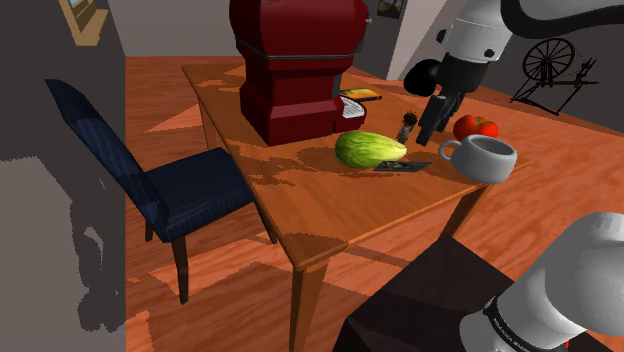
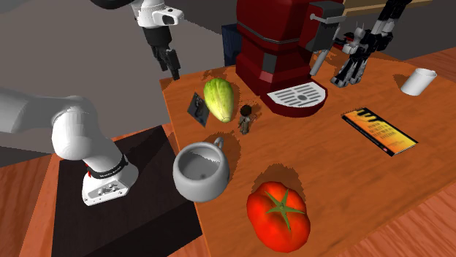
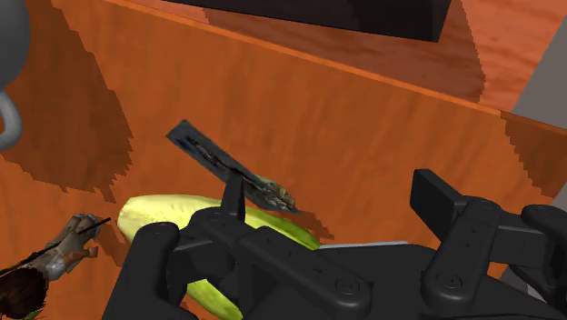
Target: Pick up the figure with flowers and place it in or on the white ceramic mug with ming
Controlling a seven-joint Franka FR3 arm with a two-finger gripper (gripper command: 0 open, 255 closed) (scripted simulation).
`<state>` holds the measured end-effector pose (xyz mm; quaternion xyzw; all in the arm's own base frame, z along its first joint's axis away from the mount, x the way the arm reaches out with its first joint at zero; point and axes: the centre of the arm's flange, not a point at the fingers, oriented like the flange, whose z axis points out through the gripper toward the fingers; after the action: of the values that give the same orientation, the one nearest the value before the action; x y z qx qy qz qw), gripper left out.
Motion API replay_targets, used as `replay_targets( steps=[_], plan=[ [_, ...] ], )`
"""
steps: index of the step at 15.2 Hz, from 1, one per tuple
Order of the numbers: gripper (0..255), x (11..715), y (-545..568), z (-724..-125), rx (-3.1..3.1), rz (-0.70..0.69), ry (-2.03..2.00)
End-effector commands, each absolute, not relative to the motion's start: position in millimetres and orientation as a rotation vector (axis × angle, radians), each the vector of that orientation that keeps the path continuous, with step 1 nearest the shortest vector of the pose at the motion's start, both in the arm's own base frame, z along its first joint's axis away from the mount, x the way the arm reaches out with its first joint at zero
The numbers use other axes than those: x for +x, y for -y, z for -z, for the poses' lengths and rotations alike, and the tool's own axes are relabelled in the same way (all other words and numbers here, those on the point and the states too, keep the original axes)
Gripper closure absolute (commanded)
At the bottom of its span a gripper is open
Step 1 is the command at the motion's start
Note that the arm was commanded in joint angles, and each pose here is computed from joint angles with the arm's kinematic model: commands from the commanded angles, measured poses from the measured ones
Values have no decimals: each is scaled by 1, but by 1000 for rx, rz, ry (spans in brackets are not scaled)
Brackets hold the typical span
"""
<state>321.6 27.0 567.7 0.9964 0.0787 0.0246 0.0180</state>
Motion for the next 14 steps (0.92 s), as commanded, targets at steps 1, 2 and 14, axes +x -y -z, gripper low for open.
replay_targets(
  steps=[1,2,14],
  plan=[
    [0,322,-27,-568,3095,-76,-244],
    [0,327,-16,-565,3091,-86,-251],
    [0,399,112,-541,3040,-195,-331]
  ],
)
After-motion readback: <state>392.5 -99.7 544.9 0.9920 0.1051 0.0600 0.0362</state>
